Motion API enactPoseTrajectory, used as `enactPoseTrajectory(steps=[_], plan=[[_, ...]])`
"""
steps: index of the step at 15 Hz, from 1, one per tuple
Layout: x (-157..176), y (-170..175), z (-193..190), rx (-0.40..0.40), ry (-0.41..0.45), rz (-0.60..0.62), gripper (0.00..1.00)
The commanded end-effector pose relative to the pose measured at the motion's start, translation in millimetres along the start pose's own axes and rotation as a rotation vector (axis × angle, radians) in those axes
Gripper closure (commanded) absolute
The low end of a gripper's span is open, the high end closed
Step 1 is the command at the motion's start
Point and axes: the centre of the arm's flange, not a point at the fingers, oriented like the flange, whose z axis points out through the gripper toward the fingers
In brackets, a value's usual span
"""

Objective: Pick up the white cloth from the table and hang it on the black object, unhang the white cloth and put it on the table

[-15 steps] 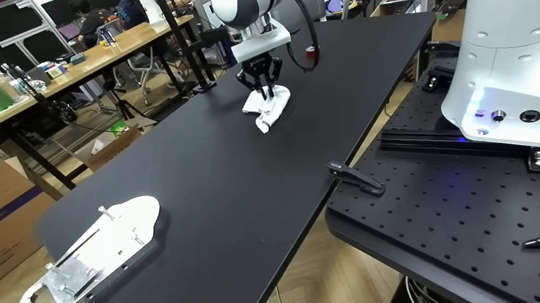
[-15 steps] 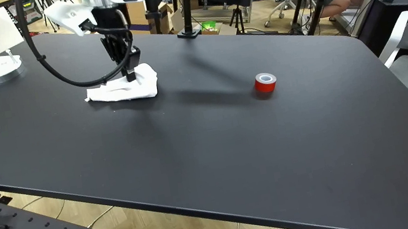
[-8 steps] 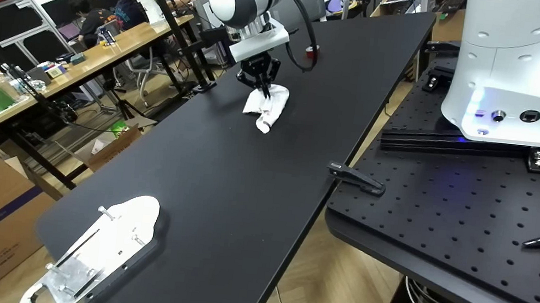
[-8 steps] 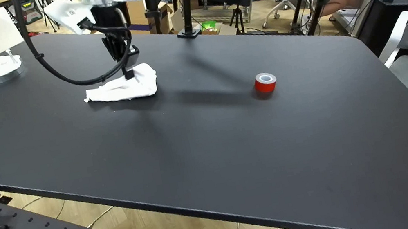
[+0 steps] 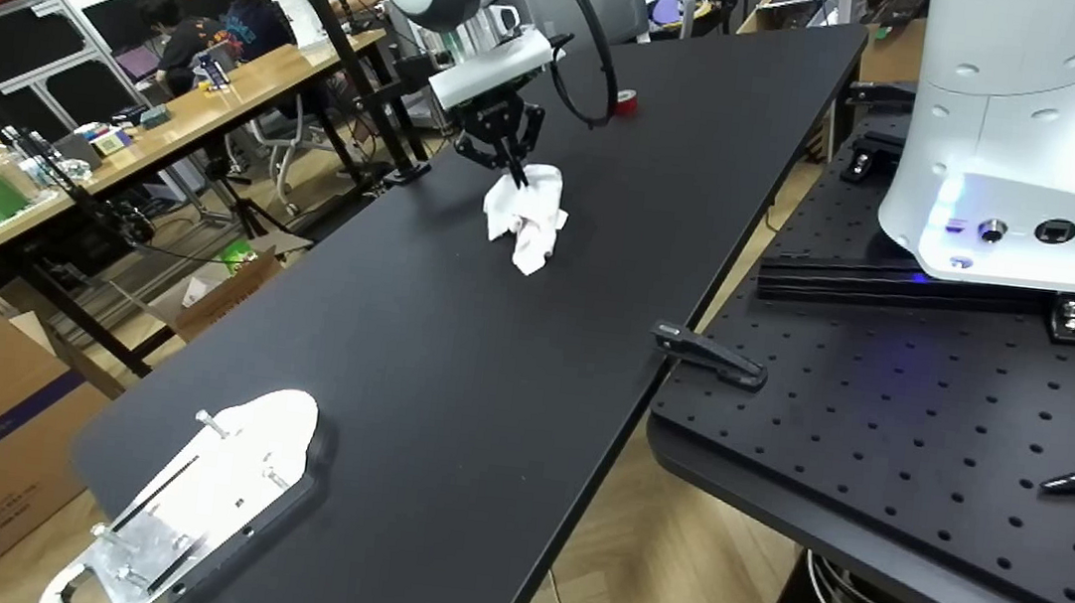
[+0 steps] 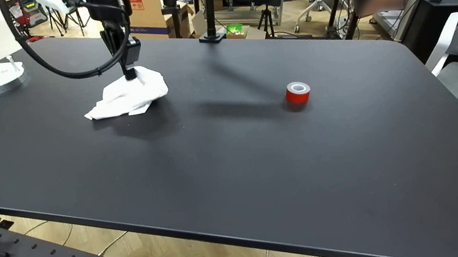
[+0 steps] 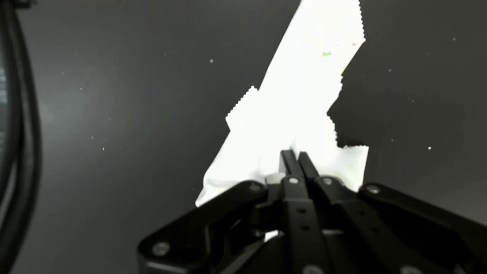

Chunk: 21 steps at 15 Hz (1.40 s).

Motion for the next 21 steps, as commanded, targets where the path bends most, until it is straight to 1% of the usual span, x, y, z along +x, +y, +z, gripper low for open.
enactPoseTrajectory(steps=[1, 3, 5, 7, 8, 10, 12, 15, 18, 21], plan=[[-6.8, -19.5, -44.3, -0.064, -0.048, -0.033, 0.99], [-9.3, -26.1, -73.1, -0.108, -0.05, -0.073, 0.99], [-8.8, -31.2, -108.8, -0.143, -0.028, -0.09, 0.99], [-9.1, -34.7, -151.1, -0.17, 0.002, -0.108, 0.99], [-10.0, -35.8, -174.9, -0.169, 0.013, -0.117, 0.99], [-12.1, -36.0, -215.4, -0.161, 0.025, -0.133, 0.99], [-16.1, -34.3, -255.2, -0.145, 0.043, -0.125, 0.99], [-16.3, -22.1, -304.2, -0.109, 0.106, -0.089, 0.99], [-8.1, 5.4, -340.6, -0.056, 0.168, -0.029, 0.99], [3.1, 40.3, -365.0, -0.023, 0.22, 0.051, 0.99]])
